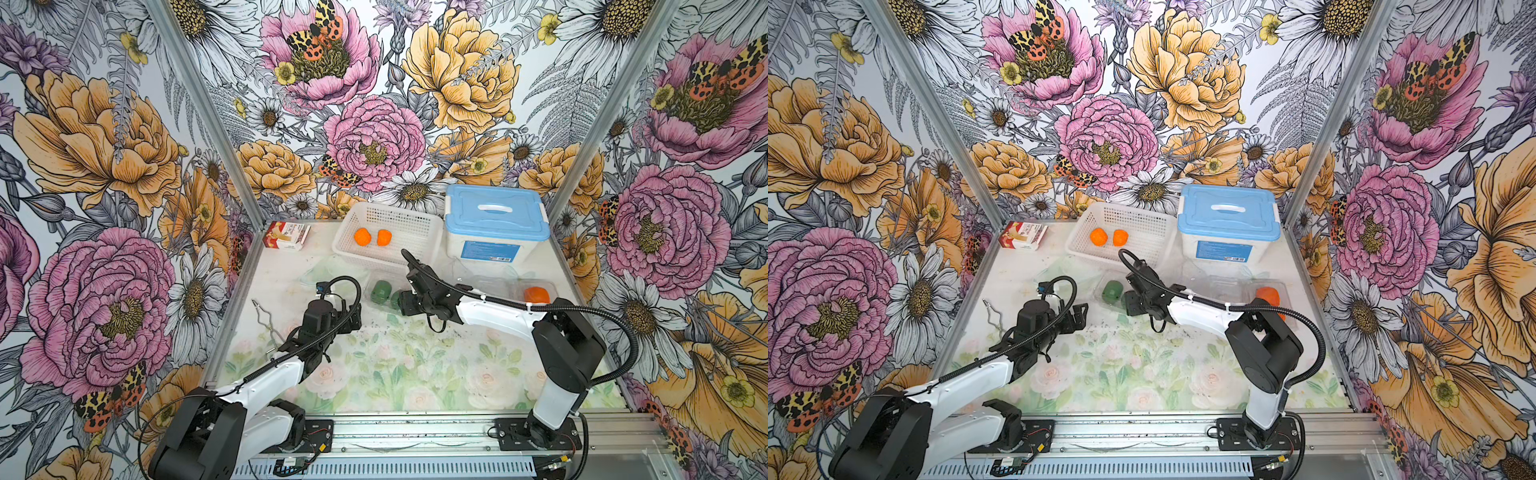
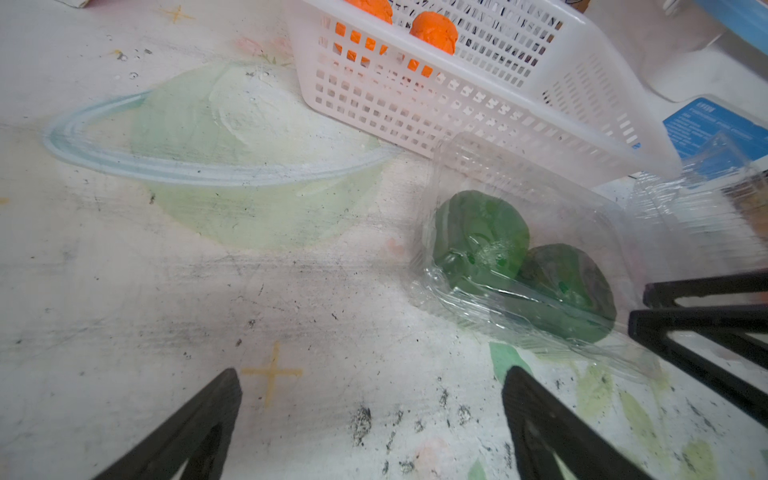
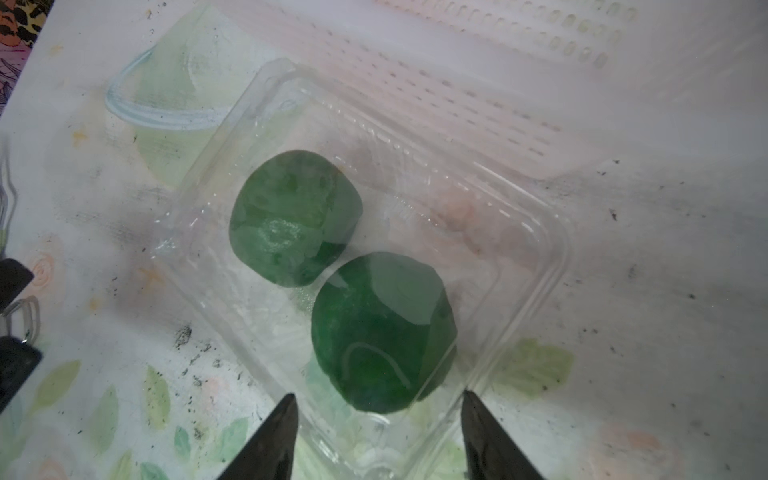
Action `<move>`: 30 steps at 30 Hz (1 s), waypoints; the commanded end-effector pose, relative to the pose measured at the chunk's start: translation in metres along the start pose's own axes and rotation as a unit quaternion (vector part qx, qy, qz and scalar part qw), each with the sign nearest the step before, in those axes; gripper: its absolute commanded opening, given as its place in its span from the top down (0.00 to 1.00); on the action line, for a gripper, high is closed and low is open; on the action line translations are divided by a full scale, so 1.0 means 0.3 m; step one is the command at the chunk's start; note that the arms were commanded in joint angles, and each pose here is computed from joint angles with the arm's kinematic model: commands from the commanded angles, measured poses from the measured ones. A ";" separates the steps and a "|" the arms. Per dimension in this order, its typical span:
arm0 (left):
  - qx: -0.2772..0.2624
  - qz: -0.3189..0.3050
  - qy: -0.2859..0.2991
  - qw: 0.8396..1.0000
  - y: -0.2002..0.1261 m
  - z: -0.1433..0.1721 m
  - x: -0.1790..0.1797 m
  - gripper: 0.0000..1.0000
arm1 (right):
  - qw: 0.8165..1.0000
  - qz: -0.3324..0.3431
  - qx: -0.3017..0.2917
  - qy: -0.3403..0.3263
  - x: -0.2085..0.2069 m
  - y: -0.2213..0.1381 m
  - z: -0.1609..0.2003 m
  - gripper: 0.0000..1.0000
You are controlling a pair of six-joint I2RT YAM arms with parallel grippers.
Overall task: Take oranges out of containers
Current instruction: Adjust the packing box at the center of the board.
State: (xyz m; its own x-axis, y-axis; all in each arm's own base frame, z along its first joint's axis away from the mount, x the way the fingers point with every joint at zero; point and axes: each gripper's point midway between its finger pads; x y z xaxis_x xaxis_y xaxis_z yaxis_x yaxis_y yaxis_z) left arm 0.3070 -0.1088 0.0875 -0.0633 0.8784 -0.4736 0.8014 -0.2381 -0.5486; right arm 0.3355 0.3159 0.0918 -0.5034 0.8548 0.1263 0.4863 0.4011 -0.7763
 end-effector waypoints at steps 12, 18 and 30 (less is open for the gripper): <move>-0.005 0.005 -0.013 1.000 -0.011 -0.008 0.002 0.01 | 0.996 -0.067 -0.052 -0.005 0.159 -0.102 -0.119 0.39; -0.005 0.008 -0.017 1.000 -0.011 -0.006 0.000 0.01 | 0.997 -0.015 -0.078 -0.018 0.080 -0.109 -0.174 0.39; 0.001 0.016 -0.020 1.000 -0.002 0.002 -0.008 0.01 | 0.997 0.048 -0.055 0.004 -0.121 0.003 -0.178 0.39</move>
State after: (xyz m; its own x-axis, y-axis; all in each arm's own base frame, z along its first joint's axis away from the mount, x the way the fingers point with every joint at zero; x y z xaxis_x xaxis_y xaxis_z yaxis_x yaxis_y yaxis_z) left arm 0.3055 -0.1103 0.0885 -0.0604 0.8702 -0.4890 0.8004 -0.2505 -0.5447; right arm 0.3857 0.3019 0.1250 -0.4449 0.8910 0.0910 0.5973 0.3709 -0.7112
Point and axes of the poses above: each gripper's point midway between its finger pads, its own y axis out along the fingers, its own x axis along the line the jaws close on, z = x × y, and after that the axes turned 13 degrees about -y, right-handed
